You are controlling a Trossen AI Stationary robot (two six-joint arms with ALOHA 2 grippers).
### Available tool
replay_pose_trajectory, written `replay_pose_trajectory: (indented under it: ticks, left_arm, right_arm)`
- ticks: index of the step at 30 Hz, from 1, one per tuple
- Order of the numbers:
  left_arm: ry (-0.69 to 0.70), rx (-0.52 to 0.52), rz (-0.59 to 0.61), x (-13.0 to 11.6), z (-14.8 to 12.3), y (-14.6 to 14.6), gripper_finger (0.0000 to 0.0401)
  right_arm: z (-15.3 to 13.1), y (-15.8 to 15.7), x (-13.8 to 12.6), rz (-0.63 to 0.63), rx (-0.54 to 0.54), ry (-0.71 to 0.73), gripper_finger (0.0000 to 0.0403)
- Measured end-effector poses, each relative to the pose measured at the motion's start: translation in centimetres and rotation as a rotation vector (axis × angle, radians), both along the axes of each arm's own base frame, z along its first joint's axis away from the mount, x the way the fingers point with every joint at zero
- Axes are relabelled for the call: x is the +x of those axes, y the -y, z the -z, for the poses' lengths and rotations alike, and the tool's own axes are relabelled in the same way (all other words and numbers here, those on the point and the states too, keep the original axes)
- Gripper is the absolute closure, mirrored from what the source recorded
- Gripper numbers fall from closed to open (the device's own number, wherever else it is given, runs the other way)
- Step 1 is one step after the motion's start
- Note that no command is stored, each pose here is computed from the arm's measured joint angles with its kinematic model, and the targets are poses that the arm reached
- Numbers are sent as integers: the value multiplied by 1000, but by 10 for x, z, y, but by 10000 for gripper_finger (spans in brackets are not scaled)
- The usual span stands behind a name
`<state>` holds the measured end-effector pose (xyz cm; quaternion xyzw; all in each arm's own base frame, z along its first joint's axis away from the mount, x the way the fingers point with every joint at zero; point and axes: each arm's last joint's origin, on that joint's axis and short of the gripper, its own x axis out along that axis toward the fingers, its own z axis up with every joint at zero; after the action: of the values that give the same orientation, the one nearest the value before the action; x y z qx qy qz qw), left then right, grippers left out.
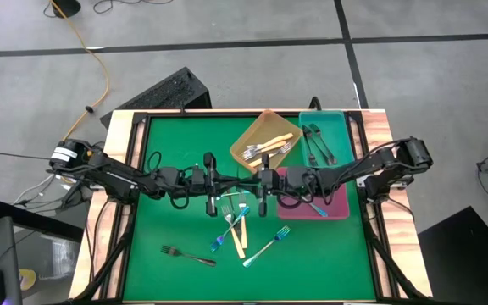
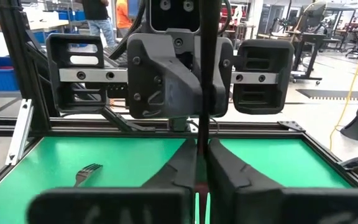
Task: Sort silverware by color (type)
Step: Put the black fork into the blue bin
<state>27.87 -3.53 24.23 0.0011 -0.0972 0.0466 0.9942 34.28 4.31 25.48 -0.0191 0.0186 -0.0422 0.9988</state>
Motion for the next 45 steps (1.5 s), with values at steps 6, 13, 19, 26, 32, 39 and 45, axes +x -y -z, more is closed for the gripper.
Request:
replay_pose_trajectory:
  ticks: [6,13,19,26,32,39,45]
  left_arm:
    - [1,-11,2,0,0,0,401]
    - [-3,-27,-1,0,1,0,400]
    - [-30,-65,-40,0,3,-1,360]
    - [-37,-87,-44,1,4,-2,279]
    - [-63,-95,-44,-1,4,-2,242]
    - [-125,-92,-110,-16,-8,-4,239]
    - [-145,-93,-157,-37,-25,-6,239]
  right_arm:
    - [0,0,0,0,-3,-3,373]
    - [0,0,0,4,-3,-6,373]
    - [2,1,0,10,-6,-18,373]
    - [1,1,0,9,-4,-4,373]
    - [-1,1,-1,17,-3,-2,373]
    - [-9,2,-8,20,-6,-15,373]
    - [-27,6,-26,86,-10,-57,373]
